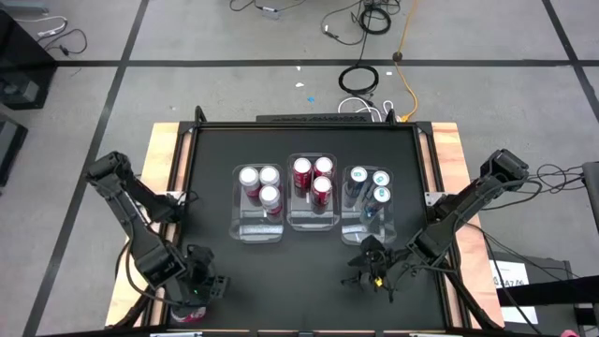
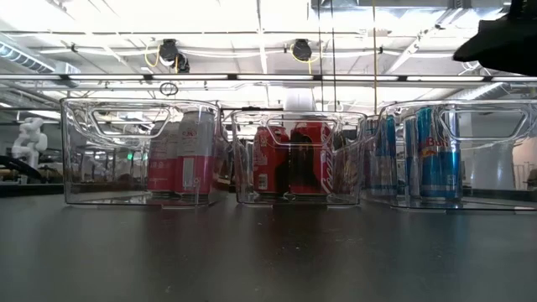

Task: Sort soda cans
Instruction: Put the red soda can into the center transparent bin

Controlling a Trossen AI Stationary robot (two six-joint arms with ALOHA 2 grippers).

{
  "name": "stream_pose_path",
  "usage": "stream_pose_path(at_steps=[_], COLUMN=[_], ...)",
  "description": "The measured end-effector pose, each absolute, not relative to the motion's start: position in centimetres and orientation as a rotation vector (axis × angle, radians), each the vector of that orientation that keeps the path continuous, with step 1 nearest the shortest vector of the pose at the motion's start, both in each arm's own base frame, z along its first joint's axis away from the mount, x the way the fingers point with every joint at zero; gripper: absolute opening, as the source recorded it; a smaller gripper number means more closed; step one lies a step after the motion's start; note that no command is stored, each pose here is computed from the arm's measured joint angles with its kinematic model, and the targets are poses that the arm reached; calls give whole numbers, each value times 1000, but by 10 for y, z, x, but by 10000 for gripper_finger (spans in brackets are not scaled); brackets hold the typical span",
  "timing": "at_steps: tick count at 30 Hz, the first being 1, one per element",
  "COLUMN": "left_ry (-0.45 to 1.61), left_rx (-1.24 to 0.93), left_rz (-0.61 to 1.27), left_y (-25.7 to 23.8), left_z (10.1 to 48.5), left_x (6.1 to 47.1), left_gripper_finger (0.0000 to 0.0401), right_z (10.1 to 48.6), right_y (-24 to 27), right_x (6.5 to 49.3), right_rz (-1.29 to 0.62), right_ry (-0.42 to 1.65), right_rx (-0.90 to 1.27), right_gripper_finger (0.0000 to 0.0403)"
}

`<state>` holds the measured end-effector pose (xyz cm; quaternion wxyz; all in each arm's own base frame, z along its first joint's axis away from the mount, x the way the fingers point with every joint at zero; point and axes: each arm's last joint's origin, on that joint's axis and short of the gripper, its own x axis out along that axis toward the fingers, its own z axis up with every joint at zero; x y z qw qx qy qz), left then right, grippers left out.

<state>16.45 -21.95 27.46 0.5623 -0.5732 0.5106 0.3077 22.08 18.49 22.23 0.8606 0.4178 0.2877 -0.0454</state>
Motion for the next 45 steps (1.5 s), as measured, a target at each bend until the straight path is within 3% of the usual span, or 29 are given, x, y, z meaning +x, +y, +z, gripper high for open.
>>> stream_pose_path(at_steps=[16,30,45], left_ry=[1241,1366,1400], left_rx=[-1143,-1052,-934], left_rz=[959,939,988], left_y=[-260,-303,-306], left_z=[324,299,291], left_x=[182,164,146], left_gripper_finger=[359,359,359], right_z=[222,221,221], right_y=[186,187,187], right_x=[220,219,219], right_rz=[-39,-33,-34], right_ry=[640,643,644], right_rx=[797,791,795], right_gripper_finger=[384,384,384])
